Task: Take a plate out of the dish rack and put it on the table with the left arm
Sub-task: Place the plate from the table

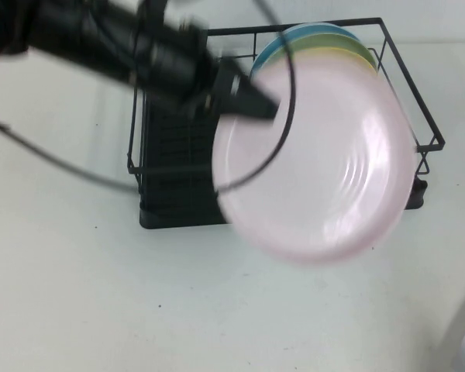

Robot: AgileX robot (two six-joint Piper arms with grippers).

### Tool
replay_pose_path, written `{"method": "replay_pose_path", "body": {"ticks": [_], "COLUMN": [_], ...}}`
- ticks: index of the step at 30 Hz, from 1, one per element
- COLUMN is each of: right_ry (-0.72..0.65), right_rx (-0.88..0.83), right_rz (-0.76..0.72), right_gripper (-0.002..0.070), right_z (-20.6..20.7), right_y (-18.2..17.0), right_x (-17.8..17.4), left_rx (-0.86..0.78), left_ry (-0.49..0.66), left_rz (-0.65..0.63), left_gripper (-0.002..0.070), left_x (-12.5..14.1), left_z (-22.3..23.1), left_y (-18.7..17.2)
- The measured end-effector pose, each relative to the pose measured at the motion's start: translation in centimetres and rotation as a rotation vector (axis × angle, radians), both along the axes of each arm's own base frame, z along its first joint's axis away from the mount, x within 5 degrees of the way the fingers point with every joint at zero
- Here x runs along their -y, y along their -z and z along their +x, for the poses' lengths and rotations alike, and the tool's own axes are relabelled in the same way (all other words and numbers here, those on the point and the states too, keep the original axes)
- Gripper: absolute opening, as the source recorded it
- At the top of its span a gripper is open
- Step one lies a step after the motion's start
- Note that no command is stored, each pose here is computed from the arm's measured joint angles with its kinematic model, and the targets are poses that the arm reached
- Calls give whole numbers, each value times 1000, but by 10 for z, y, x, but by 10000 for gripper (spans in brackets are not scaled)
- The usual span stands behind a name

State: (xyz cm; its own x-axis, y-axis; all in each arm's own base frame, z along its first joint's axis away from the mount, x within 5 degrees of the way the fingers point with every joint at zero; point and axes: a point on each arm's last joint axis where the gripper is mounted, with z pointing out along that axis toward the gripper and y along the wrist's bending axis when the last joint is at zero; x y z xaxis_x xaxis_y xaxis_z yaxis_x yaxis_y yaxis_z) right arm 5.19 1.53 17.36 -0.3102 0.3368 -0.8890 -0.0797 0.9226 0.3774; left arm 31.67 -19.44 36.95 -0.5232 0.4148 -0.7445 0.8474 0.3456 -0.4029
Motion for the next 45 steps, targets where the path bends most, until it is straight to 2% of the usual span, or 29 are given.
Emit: {"method": "replay_pose_path", "body": {"ticks": [6, 14, 18, 27, 29, 31, 35, 38, 42, 45], "right_ry": [0, 0, 0, 0, 0, 0, 0, 0, 0, -1], "right_rx": [0, 0, 0, 0, 0, 0, 0, 0, 0, 0], "right_rz": [0, 2, 2, 2, 2, 2, 2, 4, 6, 8], "right_gripper": [-18, -18, -18, -18, -18, -18, -18, -18, -18, -18], "right_z": [0, 0, 0, 0, 0, 0, 0, 0, 0, 0], "right_y": [0, 0, 0, 0, 0, 0, 0, 0, 0, 0], "right_x": [0, 0, 0, 0, 0, 0, 0, 0, 0, 0], "left_rx": [-195, -271, -262, -154, -141, -116, -50, -11, 52, 142], "left_ry": [25, -87, -194, -402, -419, -420, -457, -474, -490, -524], "left_rz": [79, 153, 170, 156, 173, 209, 323, 346, 330, 269], "left_gripper": [72, 72, 72, 74, 100, 155, 342, 462, 491, 426], "left_x": [-18, -47, -53, -54, -55, -56, -65, -70, -77, -83], "left_z": [-47, -107, -109, -79, -75, -71, -61, -59, -59, -68], "left_y": [69, 137, 163, 185, 192, 200, 218, 216, 197, 162]}}
